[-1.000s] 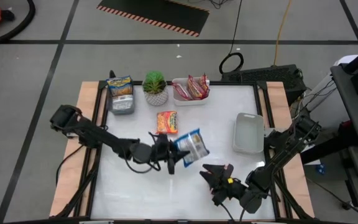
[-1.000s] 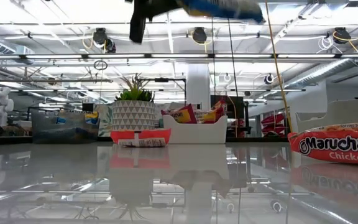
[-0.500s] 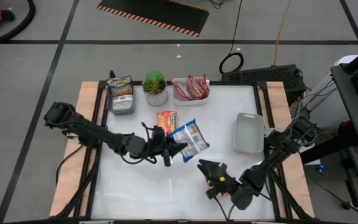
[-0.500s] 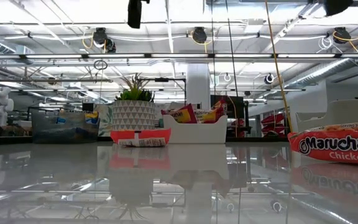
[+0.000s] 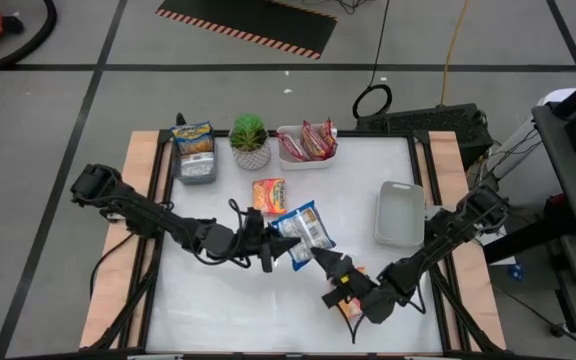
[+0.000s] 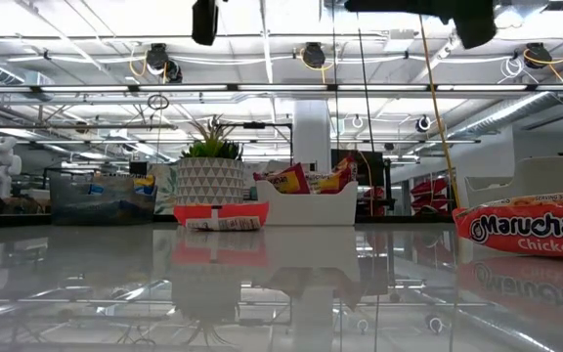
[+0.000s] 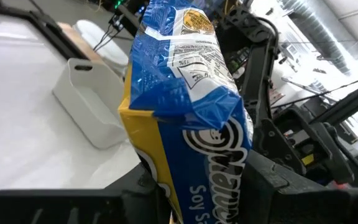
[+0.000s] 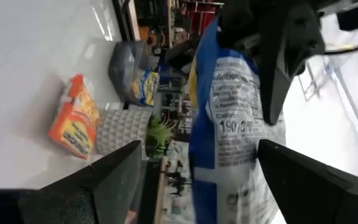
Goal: Sort Maruchan noodles
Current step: Put the blue noodle pack into the black bin
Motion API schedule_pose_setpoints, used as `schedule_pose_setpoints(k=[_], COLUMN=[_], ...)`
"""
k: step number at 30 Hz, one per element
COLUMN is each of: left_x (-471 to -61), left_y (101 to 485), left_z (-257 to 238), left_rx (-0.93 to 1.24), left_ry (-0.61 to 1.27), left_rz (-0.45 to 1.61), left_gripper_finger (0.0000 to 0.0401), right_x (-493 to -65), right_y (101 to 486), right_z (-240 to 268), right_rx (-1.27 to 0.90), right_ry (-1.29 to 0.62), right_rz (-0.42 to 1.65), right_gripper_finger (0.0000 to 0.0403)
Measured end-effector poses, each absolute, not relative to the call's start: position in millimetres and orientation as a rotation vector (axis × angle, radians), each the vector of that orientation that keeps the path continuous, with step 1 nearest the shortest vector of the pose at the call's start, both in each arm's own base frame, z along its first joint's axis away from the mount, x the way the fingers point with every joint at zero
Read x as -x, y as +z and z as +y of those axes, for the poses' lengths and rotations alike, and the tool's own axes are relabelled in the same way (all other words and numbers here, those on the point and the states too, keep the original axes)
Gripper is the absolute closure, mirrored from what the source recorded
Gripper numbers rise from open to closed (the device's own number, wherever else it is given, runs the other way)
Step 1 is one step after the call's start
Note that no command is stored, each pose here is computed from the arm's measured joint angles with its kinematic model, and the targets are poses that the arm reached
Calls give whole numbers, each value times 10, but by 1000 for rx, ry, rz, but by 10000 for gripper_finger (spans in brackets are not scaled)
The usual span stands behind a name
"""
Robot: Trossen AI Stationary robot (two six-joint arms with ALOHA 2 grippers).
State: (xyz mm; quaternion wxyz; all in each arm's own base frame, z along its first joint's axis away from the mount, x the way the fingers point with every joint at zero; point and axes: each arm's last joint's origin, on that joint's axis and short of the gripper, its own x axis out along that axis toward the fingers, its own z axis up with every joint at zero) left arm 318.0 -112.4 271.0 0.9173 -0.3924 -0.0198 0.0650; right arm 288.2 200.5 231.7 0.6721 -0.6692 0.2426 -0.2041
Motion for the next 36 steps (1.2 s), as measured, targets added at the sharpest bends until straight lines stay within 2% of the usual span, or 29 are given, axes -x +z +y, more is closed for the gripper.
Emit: schedule_pose_setpoints(k=[10, 19, 29, 36], left_x=[-3190, -3203, -3202, -3199], left_y=[2677, 2637, 2628, 2627], left_z=[-1099, -1049, -1054, -1063], left_rx=[851, 824, 888, 806], left_ry=[142, 175, 171, 165], left_rz=[-12, 19, 26, 35], left_gripper_finger=[284, 286, 257, 240], right_x=[-3027, -3084, -3083, -3081], right_y=[2341, 2361, 2365, 2368], right_z=[1800, 1696, 1698, 1703], right_rx=[1592, 1513, 1481, 1473], right_ry=[-477, -502, -510, -511], right_rz=[613, 597, 583, 578], right_gripper_finger=[95, 161, 233, 244])
